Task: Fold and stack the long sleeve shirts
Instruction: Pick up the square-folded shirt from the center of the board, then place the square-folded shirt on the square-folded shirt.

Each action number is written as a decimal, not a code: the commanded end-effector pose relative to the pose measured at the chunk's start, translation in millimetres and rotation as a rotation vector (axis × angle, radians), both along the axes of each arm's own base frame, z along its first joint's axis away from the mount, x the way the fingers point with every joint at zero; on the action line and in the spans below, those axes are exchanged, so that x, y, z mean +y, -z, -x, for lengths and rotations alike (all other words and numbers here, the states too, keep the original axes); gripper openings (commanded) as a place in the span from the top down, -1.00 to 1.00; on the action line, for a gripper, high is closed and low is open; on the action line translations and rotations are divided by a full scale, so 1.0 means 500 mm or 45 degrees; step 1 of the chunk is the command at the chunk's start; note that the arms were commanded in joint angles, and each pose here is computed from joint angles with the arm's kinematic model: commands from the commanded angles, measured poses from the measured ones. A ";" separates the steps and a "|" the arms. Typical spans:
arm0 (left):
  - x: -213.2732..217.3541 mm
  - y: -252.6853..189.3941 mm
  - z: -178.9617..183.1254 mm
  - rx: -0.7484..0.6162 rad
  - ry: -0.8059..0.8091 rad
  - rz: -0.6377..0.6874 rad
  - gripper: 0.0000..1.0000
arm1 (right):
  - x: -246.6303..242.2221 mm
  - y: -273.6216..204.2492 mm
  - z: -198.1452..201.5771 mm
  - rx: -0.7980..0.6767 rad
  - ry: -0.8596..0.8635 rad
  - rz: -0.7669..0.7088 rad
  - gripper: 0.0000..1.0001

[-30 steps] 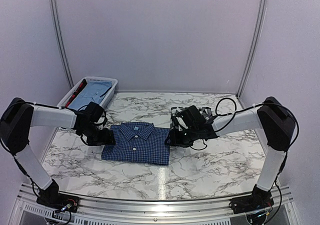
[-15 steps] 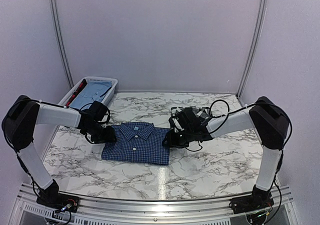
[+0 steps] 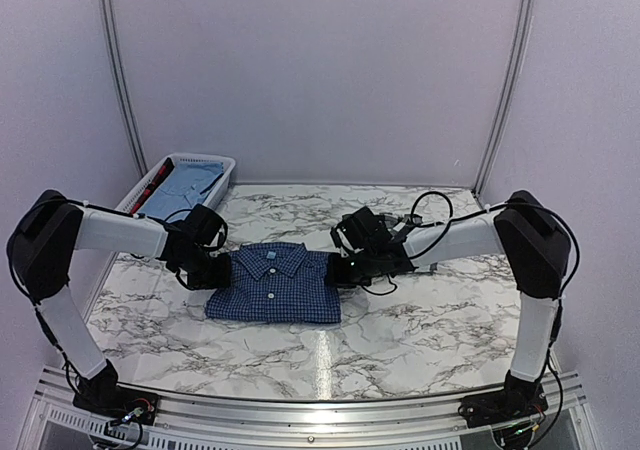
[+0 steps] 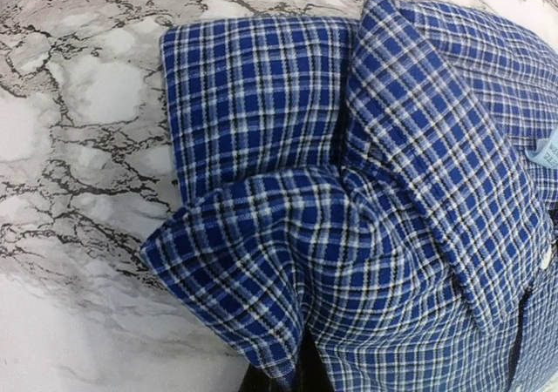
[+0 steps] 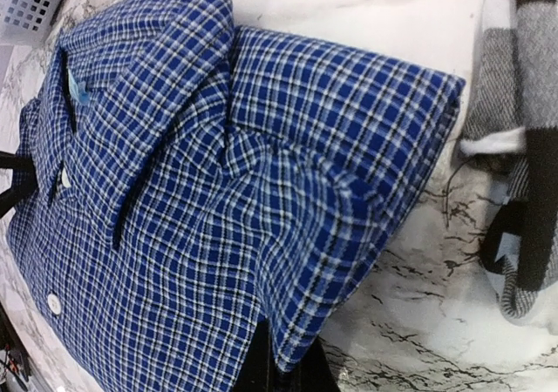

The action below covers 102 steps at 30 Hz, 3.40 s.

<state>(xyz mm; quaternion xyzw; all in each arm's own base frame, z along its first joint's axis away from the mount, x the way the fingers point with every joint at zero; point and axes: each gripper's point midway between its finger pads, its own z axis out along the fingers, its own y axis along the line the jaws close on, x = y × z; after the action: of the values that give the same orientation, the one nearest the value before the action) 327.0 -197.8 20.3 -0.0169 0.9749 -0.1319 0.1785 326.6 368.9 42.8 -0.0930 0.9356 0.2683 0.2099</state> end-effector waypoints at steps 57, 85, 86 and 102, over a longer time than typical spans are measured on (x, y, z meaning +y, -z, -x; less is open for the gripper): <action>-0.580 -0.236 -0.239 -0.285 0.130 0.502 1.00 | -0.561 -0.205 -0.268 -0.311 0.423 0.508 1.00; -0.643 -0.263 -0.190 -0.304 0.166 0.584 1.00 | -0.609 -0.259 -0.289 -0.364 0.536 0.637 1.00; -0.646 -0.242 -0.192 -0.288 0.166 0.579 1.00 | -0.613 -0.246 -0.291 -0.354 0.540 0.645 1.00; -0.580 -0.212 -0.236 -0.394 0.100 0.410 -0.52 | -0.610 -0.258 -0.309 -0.408 0.546 0.645 -0.30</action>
<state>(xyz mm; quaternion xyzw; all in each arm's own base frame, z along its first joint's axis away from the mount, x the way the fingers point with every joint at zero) 433.7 -498.2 69.3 0.0100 0.9215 -0.2895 0.2588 474.4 45.1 119.6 0.0245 0.9462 -0.0652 0.3159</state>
